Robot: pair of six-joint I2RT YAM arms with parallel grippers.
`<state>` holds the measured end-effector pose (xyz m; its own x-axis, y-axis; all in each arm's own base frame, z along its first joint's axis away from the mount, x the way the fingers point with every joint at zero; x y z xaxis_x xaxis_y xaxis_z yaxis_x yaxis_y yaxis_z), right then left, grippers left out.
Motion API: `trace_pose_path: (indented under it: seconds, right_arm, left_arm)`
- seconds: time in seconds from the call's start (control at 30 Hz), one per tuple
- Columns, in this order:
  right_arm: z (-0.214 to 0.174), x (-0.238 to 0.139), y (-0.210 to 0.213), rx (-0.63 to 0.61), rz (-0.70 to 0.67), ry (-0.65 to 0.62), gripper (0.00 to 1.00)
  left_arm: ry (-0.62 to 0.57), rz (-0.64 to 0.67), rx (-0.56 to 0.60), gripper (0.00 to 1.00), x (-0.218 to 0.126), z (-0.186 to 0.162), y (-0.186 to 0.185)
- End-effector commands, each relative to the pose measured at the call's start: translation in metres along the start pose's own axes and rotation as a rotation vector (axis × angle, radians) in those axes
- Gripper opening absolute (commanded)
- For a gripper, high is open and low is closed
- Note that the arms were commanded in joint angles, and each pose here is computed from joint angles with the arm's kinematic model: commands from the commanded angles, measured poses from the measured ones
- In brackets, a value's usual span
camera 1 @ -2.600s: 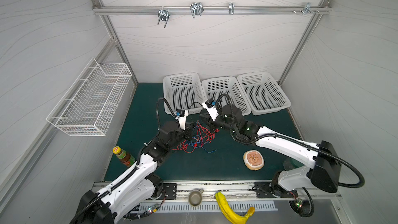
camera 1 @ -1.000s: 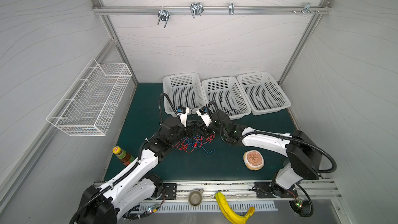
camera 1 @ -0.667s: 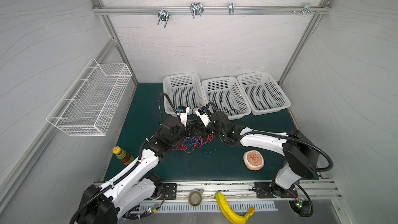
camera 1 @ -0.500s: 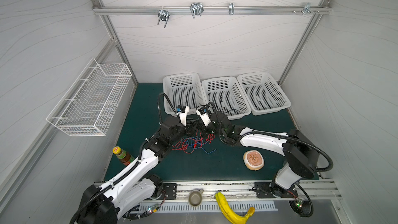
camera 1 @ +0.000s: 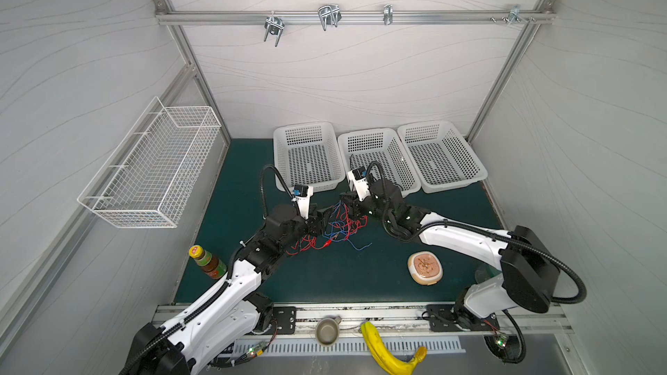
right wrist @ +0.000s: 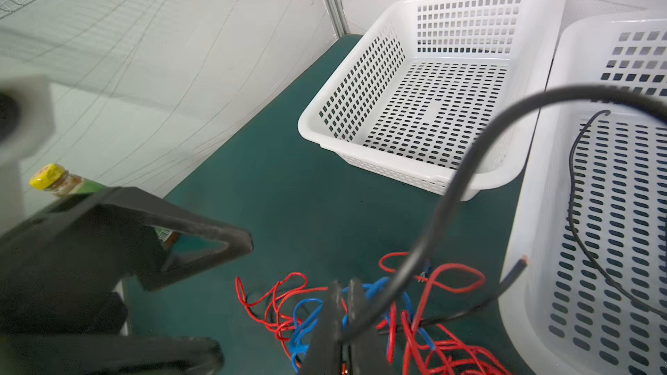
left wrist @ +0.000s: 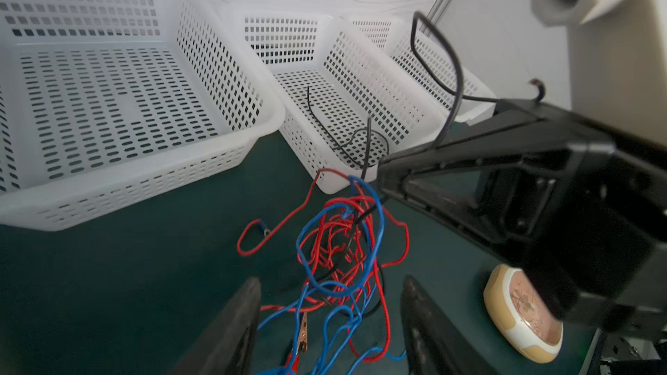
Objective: Untangle the cables
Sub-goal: 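Pull the black wire up with the right gripper while the left holds the bundle, then carry the black wire with the right gripper toward the middle basket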
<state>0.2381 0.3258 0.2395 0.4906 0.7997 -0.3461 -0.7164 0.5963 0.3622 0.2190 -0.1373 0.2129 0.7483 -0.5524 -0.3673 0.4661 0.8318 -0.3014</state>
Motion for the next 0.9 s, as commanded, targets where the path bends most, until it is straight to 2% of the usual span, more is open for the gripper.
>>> trace_pose_path:
  seconds: [0.0, 0.4, 0.47, 0.57, 0.67, 0.87]
  right_arm:
    - [0.009, -0.007, 0.010, 0.020, 0.064, -0.008, 0.00]
    - [0.015, -0.008, 0.024, 0.024, 0.125, 0.007, 0.00]
    - [0.016, -0.009, 0.027, 0.020, 0.133, 0.007, 0.00]
    - [0.019, -0.012, 0.031, 0.012, 0.145, 0.001, 0.00]
    - [0.024, -0.018, 0.036, 0.000, 0.152, -0.014, 0.00]
    - [0.041, -0.041, 0.040, -0.032, 0.146, -0.085, 0.00]
  left_arm:
    - [-0.036, -0.050, 0.012, 0.62, 0.004, 0.005, -0.005]
    - [0.027, -0.139, -0.006, 0.55, 0.026, 0.003, -0.014]
    - [0.040, -0.130, -0.012, 0.45, 0.029, 0.001, -0.012]
    - [0.070, -0.092, -0.015, 0.19, 0.035, -0.006, -0.006]
    - [0.094, -0.061, -0.021, 0.00, 0.040, -0.012, -0.002]
    - [0.136, 0.015, -0.026, 0.00, 0.049, -0.022, 0.009]
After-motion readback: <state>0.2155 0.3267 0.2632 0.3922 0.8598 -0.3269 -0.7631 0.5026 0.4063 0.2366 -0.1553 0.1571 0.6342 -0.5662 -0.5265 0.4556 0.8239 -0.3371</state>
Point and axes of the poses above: each gripper's point midway between its finger pads, its own x axis out along the fingers, its own y axis along the line the jaws close on, z = x × y, the point moved 7 cm from there along -x, back along the fingers, and after that the axes turned 3 degrees about x, right-handed, at the moved point
